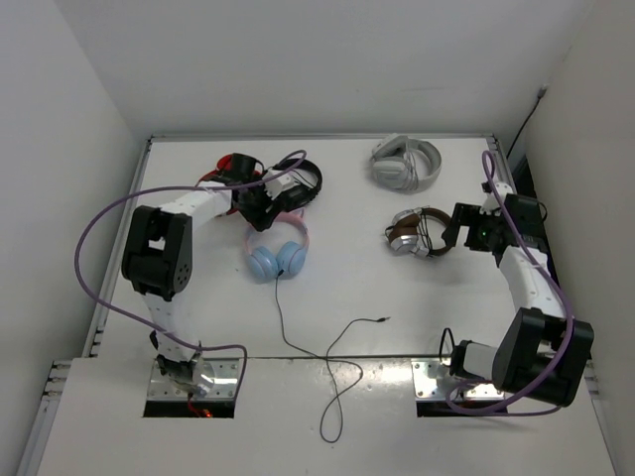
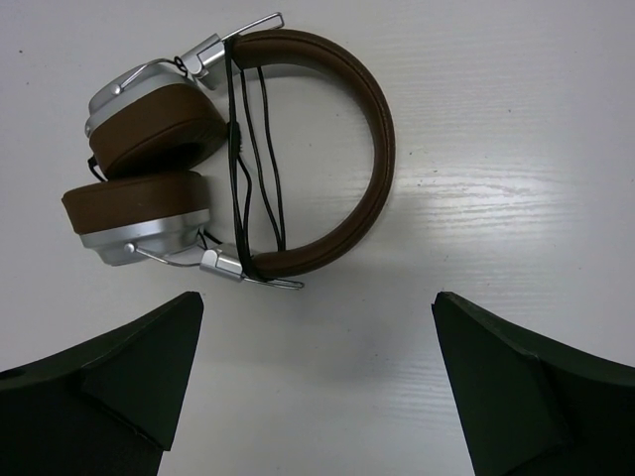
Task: Wrap the headphones
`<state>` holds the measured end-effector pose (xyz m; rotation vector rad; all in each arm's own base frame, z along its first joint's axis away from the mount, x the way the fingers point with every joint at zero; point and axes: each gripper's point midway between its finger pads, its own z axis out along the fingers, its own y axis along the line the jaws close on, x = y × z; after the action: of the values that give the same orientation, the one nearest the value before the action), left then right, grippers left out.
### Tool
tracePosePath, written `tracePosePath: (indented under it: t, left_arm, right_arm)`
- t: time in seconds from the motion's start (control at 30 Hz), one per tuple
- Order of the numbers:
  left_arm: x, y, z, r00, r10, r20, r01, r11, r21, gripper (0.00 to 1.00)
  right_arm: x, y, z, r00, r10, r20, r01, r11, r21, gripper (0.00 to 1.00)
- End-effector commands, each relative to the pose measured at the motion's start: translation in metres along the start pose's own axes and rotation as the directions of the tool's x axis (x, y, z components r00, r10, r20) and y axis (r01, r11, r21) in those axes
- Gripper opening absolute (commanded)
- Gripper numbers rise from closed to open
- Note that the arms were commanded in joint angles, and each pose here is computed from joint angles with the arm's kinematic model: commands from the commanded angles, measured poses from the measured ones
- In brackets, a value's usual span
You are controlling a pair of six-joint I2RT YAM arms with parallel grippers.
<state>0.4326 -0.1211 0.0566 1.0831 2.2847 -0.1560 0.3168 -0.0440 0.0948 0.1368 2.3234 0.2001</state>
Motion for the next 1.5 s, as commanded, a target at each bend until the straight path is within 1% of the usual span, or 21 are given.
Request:
tracePosePath:
  t: [0.0, 0.37, 0.4, 0.63, 0.73, 0.87, 0.97, 1.0, 1.03, 1.07, 1.1, 1.13, 1.17, 1.23, 1.27, 1.3, 1.37, 1.4, 1.47]
  left_arm:
    - [-0.014, 0.006, 0.006, 0.999, 0.04, 0.037, -0.04, 0.999, 0.009, 0.74]
    - [-0.014, -0.005, 0.018, 0.997, 0.062, 0.041, -0.064, 0.996, 0.066, 0.74]
    - [-0.02, -0.006, 0.018, 0.996, 0.071, 0.05, -0.074, 0.995, 0.066, 0.74]
    - [-0.017, -0.013, 0.025, 0.995, 0.092, 0.043, -0.095, 0.991, 0.089, 0.74]
    - [-0.022, -0.016, 0.026, 0.992, 0.109, 0.059, -0.115, 0.989, 0.096, 0.74]
    - [-0.015, -0.019, 0.034, 0.992, 0.122, 0.032, -0.125, 0.988, 0.096, 0.74]
    - [-0.015, -0.019, 0.034, 0.992, 0.122, 0.032, -0.125, 0.988, 0.096, 0.74]
    - [-0.012, -0.018, 0.037, 0.992, 0.121, 0.019, -0.122, 0.988, 0.095, 0.72]
    - [-0.008, -0.02, 0.038, 0.992, 0.128, 0.013, -0.128, 0.987, 0.1, 0.71]
    - [-0.008, -0.02, 0.038, 0.992, 0.128, 0.013, -0.129, 0.987, 0.1, 0.69]
    - [-0.008, -0.02, 0.038, 0.992, 0.128, 0.013, -0.129, 0.987, 0.1, 0.62]
    - [-0.008, -0.02, 0.038, 0.992, 0.128, 0.013, -0.129, 0.987, 0.1, 0.58]
    - [-0.004, -0.02, 0.039, 0.992, 0.127, 0.0, -0.126, 0.987, 0.099, 0.47]
    - [-0.003, -0.019, 0.038, 0.992, 0.127, -0.006, -0.126, 0.988, 0.092, 0.37]
    - [0.001, -0.021, 0.039, 0.992, 0.125, -0.013, -0.124, 0.988, 0.097, 0.29]
    - [0.003, -0.018, 0.039, 0.993, 0.113, -0.029, -0.111, 0.991, 0.078, 0.14]
    - [0.007, -0.021, 0.039, 0.995, 0.093, -0.038, -0.09, 0.993, 0.083, 0.05]
    - [0.018, -0.023, 0.038, 0.996, 0.067, -0.056, -0.062, 0.994, 0.086, 0.01]
    - [0.021, -0.029, 0.031, 0.997, 0.057, -0.053, -0.052, 0.994, 0.096, 0.0]
  right_arm:
    - [-0.006, 0.003, -0.001, 1.0, 0.006, 0.03, -0.005, 1.0, -0.013, 1.0]
    - [0.002, -0.001, 0.002, 1.0, 0.021, 0.006, -0.021, 1.0, -0.008, 0.99]
    - [0.0, -0.001, 0.003, 1.0, 0.018, 0.014, -0.018, 1.0, -0.007, 0.99]
    - [-0.001, -0.004, 0.002, 1.0, 0.024, 0.016, -0.024, 1.0, -0.001, 0.99]
    - [-0.001, -0.004, 0.002, 1.0, 0.024, 0.016, -0.024, 1.0, -0.001, 0.99]
    - [0.001, -0.005, 0.004, 1.0, 0.027, 0.008, -0.027, 1.0, -0.001, 0.99]
    - [0.001, -0.005, 0.004, 1.0, 0.027, 0.008, -0.027, 1.0, -0.001, 0.99]
    - [0.001, -0.005, 0.004, 1.0, 0.027, 0.008, -0.027, 1.0, -0.001, 0.99]
    - [0.006, -0.005, 0.004, 1.0, 0.03, -0.001, -0.03, 1.0, -0.002, 0.99]
    - [0.006, -0.003, 0.004, 1.0, 0.03, -0.001, -0.03, 0.999, -0.011, 0.99]
    - [0.008, -0.003, 0.006, 0.999, 0.033, -0.009, -0.033, 0.999, -0.011, 0.99]
    - [0.008, -0.003, 0.006, 0.999, 0.033, -0.009, -0.033, 0.999, -0.011, 0.99]
    - [0.008, -0.003, 0.006, 0.999, 0.033, -0.009, -0.033, 0.999, -0.011, 0.99]
    - [0.008, -0.003, 0.006, 0.999, 0.033, -0.009, -0.033, 0.999, -0.011, 0.99]
    - [0.006, -0.004, 0.006, 1.0, 0.03, -0.001, -0.03, 0.999, -0.011, 0.99]
    - [0.006, -0.004, 0.006, 1.0, 0.03, -0.001, -0.03, 0.999, -0.011, 0.99]
    - [0.006, -0.004, 0.006, 1.0, 0.03, -0.001, -0.03, 0.999, -0.011, 0.99]
    - [0.006, -0.004, 0.006, 1.0, 0.03, -0.001, -0.03, 0.999, -0.011, 0.99]
    - [0.005, -0.007, 0.006, 0.999, 0.036, 0.001, -0.036, 0.999, -0.004, 0.99]
